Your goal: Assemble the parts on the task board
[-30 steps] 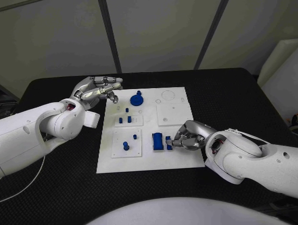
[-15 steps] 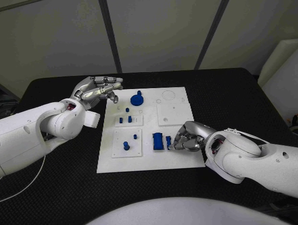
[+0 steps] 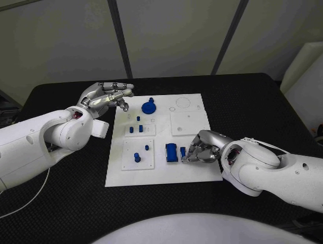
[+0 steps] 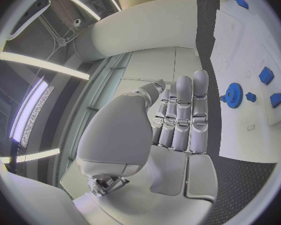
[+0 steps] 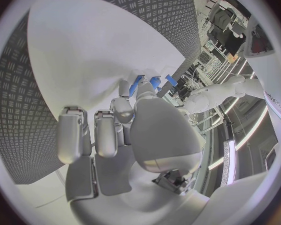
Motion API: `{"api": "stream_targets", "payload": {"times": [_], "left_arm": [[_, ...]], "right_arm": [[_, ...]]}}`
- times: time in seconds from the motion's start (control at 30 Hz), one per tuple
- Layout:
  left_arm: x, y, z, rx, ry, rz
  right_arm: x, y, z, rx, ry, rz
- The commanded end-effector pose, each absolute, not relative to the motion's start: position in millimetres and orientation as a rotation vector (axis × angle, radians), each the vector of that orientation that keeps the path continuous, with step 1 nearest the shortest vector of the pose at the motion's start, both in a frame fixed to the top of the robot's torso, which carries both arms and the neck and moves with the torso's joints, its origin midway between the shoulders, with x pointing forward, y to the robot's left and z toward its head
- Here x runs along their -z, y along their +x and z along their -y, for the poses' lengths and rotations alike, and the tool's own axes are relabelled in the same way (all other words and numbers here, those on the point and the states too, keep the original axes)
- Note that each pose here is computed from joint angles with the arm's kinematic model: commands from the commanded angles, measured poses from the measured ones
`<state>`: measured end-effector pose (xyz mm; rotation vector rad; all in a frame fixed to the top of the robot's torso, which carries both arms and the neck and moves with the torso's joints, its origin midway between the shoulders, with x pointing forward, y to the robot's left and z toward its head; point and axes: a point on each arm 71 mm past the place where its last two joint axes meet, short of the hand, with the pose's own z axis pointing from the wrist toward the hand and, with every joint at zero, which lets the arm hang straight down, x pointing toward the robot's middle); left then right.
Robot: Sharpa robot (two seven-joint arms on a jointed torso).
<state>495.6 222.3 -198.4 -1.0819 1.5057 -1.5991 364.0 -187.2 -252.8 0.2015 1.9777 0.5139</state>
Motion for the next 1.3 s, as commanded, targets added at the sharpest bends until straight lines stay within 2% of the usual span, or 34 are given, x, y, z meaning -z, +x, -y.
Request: {"api": "stream_targets", "payload": {"times": [0.03, 0.23, 0.47, 0.63, 0.9, 1.17, 1.3], "left_arm": [[197.8, 495.3, -221.8, 1.609, -1.073, -1.512], [199.0, 494.4, -222.3, 1.607, -1.076, -1.514], [202.3, 494.2, -224.2, 1.601, -1.081, -1.510], [206.5, 496.7, -227.5, 1.600, -1.108, -1.491], [216.4, 510.7, -235.5, 1.547, -1.202, -1.395], [228.6, 532.1, -243.3, 1.452, -1.288, -1.245], [234.9, 540.6, -244.4, 1.403, -1.313, -1.188]], "right_arm": [[251, 362, 186, -0.523, 0.183, -1.967], [245, 359, 185, -0.579, 0.197, -1.930], [241, 366, 192, -0.738, 0.270, -1.859], [236, 398, 209, -0.859, 0.423, -1.779], [240, 464, 232, -1.128, 0.763, -1.621], [253, 515, 234, -1.253, 0.931, -1.492], [258, 531, 227, -1.294, 0.951, -1.460]]}}
